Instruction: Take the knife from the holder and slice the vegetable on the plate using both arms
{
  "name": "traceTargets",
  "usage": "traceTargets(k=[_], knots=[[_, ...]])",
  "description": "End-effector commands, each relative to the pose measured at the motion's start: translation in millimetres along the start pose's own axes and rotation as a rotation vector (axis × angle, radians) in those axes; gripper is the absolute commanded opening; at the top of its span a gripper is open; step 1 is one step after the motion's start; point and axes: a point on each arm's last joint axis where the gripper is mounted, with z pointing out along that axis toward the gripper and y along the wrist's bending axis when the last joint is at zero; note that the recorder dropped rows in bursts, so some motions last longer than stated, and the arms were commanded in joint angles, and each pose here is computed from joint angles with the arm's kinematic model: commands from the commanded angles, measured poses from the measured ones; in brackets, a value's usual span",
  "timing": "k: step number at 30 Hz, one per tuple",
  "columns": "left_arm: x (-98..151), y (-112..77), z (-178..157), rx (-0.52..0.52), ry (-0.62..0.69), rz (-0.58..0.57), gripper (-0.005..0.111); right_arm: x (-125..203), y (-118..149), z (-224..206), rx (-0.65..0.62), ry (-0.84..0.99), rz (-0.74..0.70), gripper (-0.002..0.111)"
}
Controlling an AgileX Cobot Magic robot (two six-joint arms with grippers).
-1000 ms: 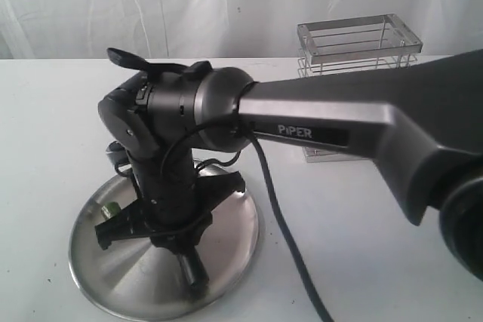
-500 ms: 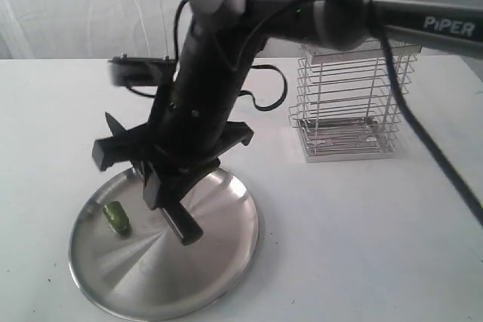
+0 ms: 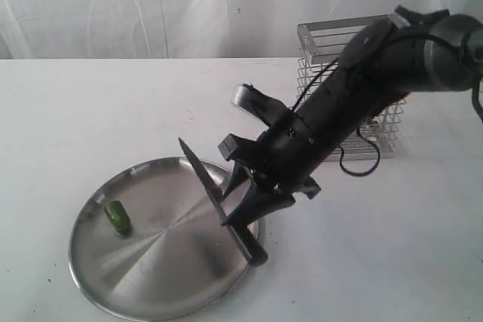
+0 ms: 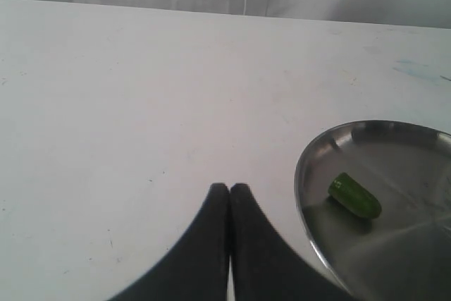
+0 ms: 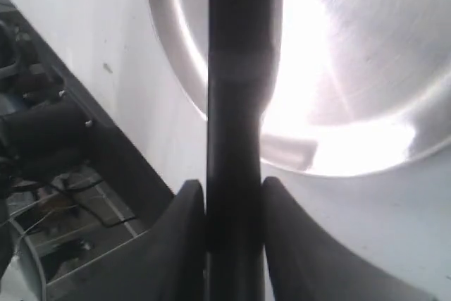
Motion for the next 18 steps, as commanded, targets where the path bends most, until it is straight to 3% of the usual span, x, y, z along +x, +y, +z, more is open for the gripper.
traceTargets(k=[1, 6, 16, 18], knots=[[1, -0.3, 0, 0.007, -0.002, -0.008, 0.0, 20, 1, 7, -0.192, -0.071, -0.029, 0.0], [1, -0.3, 0, 0.007, -0.002, -0.008, 0.0, 36, 8, 1, -0.286, -0.17, -0.053, 0.0], [1, -0.3, 0, 0.007, -0.002, -0.008, 0.0, 58, -7, 13, -0.214, -0.067, -0.14, 0.0], [1, -0.3, 0, 0.007, -0.002, -0.008, 0.0, 55, -16, 17, -0.14, -0.084, -0.127, 0.0]])
